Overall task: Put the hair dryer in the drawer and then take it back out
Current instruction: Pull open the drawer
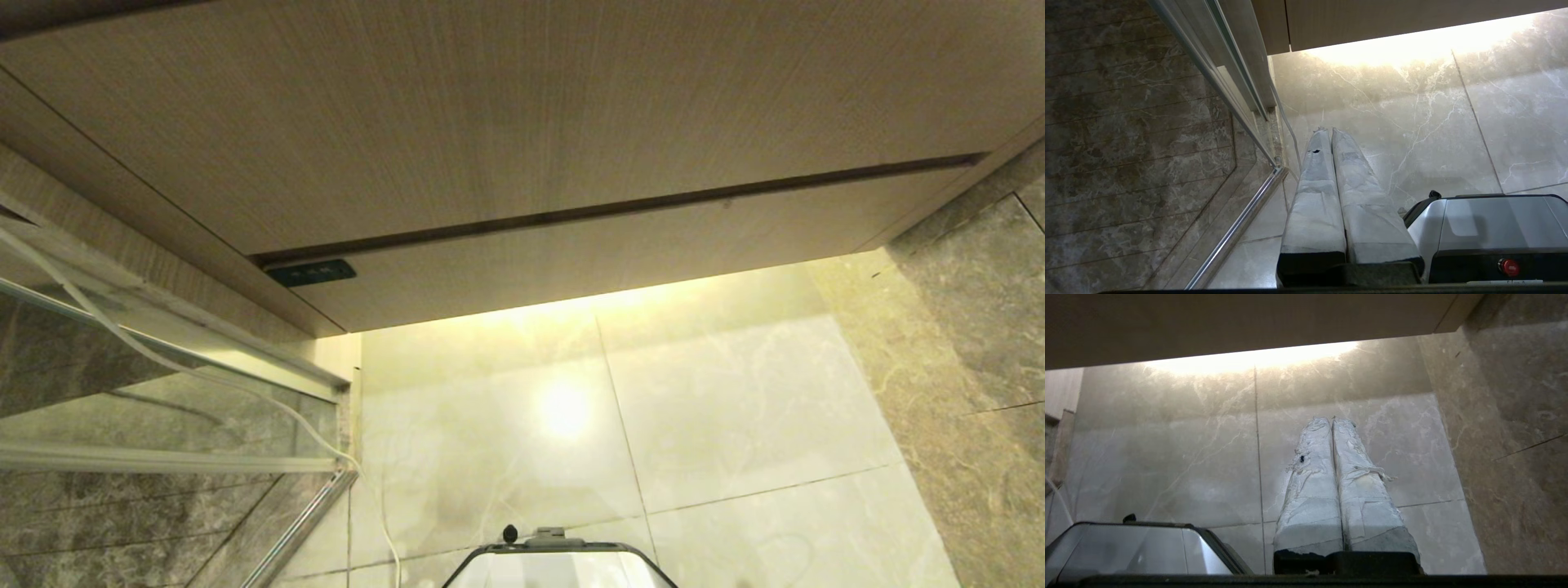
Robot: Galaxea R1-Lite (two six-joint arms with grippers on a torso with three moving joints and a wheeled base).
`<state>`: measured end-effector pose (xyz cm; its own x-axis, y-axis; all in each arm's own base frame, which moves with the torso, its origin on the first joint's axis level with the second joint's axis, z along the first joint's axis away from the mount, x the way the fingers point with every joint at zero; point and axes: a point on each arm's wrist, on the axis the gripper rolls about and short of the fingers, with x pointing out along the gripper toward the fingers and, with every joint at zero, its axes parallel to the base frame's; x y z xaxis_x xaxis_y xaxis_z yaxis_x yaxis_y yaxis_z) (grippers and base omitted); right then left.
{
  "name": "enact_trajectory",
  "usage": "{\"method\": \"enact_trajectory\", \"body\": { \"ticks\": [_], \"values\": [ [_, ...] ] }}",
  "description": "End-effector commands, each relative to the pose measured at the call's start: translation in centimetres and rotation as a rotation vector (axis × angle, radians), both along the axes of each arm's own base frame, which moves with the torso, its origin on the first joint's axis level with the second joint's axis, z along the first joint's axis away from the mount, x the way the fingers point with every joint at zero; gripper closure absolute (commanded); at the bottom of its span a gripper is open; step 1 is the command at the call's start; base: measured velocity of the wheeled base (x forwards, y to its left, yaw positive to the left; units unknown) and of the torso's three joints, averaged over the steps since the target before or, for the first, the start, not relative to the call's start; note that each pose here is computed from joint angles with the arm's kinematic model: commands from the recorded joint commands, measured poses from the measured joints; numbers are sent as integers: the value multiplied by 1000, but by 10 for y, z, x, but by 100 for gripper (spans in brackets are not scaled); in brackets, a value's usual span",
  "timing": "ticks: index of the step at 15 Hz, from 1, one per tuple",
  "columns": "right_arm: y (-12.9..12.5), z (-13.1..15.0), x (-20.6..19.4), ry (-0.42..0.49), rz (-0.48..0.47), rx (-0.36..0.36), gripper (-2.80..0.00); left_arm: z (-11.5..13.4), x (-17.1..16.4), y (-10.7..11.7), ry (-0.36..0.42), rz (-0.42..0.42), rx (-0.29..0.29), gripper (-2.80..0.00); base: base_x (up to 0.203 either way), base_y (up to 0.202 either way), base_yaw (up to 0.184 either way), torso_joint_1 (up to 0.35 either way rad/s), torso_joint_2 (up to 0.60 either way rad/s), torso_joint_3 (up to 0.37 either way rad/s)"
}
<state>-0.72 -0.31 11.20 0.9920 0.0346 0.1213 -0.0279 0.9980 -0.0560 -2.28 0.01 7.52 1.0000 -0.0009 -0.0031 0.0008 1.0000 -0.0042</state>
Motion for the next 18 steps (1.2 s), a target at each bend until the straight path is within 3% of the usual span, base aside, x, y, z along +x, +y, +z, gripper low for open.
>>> {"method": "enact_trajectory", "body": {
  "ticks": [1, 4, 18],
  "values": [
    [-2, -23, -15, -35, 36, -14, 0, 0, 0, 0, 2, 1, 0, 0, 0, 0, 0, 0, 0, 0],
    [0, -36, -16, -3, 137, -44, 0, 0, 0, 0, 2, -1, 0, 0, 0, 0, 0, 0, 0, 0],
    [0, -37, -16, 6, 138, -20, 0, 0, 0, 0, 1, -1, 0, 0, 0, 0, 0, 0, 0, 0]
  ]
}}
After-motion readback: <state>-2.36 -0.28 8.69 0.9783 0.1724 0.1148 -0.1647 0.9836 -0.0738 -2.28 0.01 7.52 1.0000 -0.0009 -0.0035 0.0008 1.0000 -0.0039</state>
